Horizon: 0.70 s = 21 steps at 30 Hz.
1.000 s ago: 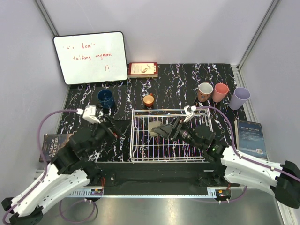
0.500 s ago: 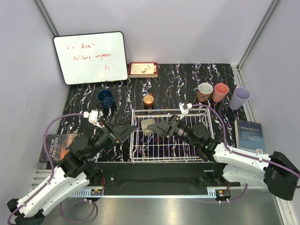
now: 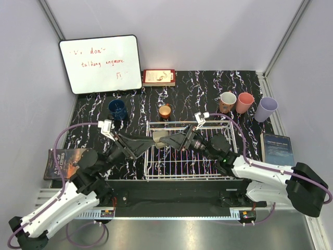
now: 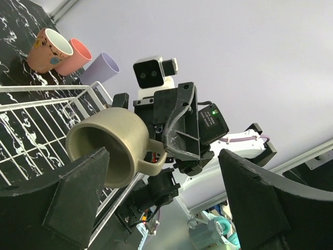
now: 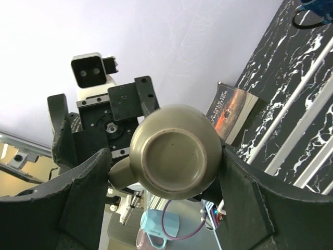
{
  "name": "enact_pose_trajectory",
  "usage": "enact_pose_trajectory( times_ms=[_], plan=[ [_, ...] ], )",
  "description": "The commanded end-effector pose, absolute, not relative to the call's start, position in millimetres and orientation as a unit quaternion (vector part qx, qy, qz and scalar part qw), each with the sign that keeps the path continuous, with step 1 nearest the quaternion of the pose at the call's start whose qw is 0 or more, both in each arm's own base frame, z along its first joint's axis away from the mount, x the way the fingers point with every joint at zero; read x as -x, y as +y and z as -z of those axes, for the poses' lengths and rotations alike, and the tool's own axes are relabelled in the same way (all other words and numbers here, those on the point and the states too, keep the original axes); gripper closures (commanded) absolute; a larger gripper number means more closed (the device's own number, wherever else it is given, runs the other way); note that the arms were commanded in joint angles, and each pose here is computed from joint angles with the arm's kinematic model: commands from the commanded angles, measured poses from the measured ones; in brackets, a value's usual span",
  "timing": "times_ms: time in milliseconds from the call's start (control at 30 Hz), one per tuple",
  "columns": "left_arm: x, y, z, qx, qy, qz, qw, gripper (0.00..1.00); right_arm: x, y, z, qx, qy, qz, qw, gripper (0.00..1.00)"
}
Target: Unload the cups from the dish rack
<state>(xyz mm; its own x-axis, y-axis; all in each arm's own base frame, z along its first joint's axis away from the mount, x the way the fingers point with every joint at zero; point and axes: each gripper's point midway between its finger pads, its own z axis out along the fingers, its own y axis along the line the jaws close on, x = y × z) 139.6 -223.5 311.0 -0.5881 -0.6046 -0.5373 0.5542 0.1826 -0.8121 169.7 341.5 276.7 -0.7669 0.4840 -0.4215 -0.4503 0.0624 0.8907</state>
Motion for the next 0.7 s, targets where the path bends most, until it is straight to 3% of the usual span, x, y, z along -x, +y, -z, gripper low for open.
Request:
enact_pose_trajectory(
  times_ms=[0,200,367,667],
  plan=[
    [-132,-228,-330,0.001,0.589,0.668,0.455,0.1,-162,342,-334,0.012,0.573,-0.737,0.357,1.0],
    [-135,-234,-328,-0.001,0.592,0.67,0.447,0.11,-159,344,-332,0.021,0.576,-0.738,0.35,1.0],
    [-135,-238,-325,-0.006,0.593,0.673,0.442,0.24,-156,343,-329,0.02,0.576,-0.741,0.344,1.0],
    [-135,-242,-311,-0.007,0.6,0.674,0.431,0.37,-154,344,-334,0.031,0.572,-0.745,0.342,1.0]
  ],
)
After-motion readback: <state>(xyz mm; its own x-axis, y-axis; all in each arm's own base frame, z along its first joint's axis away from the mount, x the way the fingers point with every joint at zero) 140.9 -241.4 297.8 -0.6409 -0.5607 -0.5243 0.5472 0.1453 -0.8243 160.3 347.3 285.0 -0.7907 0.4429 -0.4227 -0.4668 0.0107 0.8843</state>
